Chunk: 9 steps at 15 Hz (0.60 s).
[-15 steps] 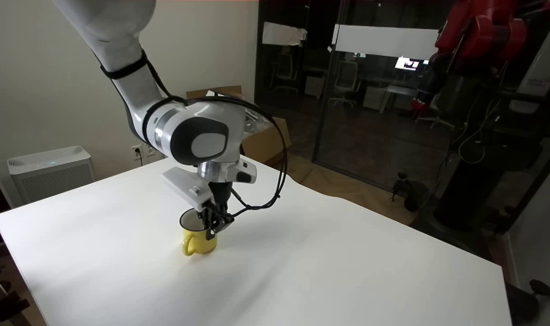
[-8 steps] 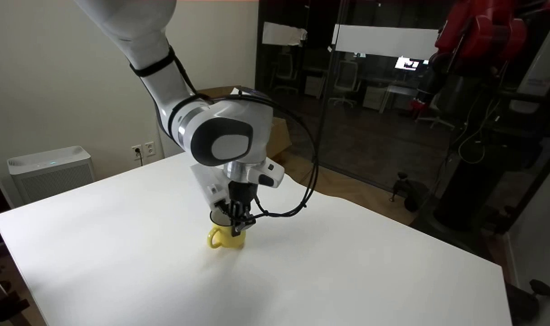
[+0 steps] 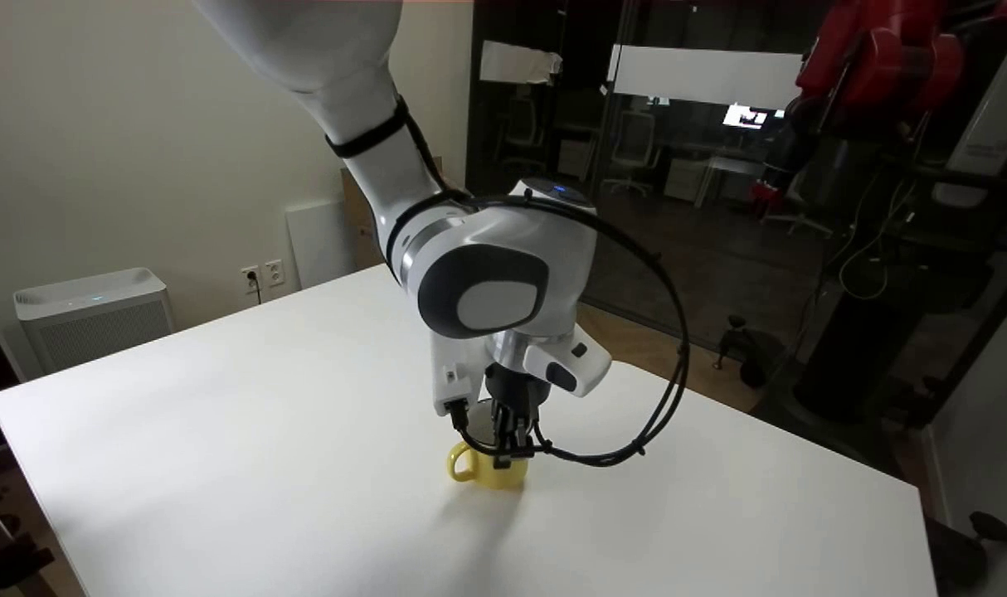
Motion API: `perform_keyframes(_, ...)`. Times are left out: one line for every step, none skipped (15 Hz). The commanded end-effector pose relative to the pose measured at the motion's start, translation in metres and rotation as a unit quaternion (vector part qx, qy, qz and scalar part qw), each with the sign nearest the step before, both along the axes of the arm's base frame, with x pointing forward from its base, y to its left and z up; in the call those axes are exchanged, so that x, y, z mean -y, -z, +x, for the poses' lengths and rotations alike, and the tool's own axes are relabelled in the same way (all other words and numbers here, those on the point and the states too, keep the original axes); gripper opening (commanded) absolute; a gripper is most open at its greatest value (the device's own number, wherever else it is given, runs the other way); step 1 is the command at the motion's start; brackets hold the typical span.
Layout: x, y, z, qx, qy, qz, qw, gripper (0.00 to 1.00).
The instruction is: Move the mug to the right
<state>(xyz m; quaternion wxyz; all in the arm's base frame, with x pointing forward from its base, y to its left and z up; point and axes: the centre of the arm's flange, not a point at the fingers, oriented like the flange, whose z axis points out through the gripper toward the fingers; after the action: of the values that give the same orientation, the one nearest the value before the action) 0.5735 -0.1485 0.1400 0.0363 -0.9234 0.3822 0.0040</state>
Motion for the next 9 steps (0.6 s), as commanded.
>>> perform_keyframes(0.0173, 0.0095, 0.016, -0.011, 0.095, 0.02, 0.9952, 0.03)
perform_keyframes(0.02, 0.0138, 0.0167, -0.015, 0.117, 0.028, 0.9926, 0.03)
perform_keyframes(0.0223, 0.0159, 0.0174, -0.02, 0.138, 0.036, 0.9896, 0.03)
perform_keyframes(0.0233, 0.0158, 0.0181, -0.024, 0.158, 0.046, 0.9861, 0.03)
perform_keyframes(0.0235, 0.0152, 0.019, -0.025, 0.179, 0.055, 0.982, 0.03)
perform_keyframes(0.0236, 0.0144, 0.0203, -0.025, 0.2, 0.064, 0.9773, 0.03)
perform_keyframes(0.0239, 0.0144, 0.0214, -0.025, 0.221, 0.072, 0.9723, 0.03)
perform_keyframes(0.024, 0.0139, 0.0221, -0.024, 0.242, 0.08, 0.9667, 0.03)
perform_keyframes(0.0238, 0.013, 0.0228, -0.022, 0.262, 0.088, 0.9607, 0.03)
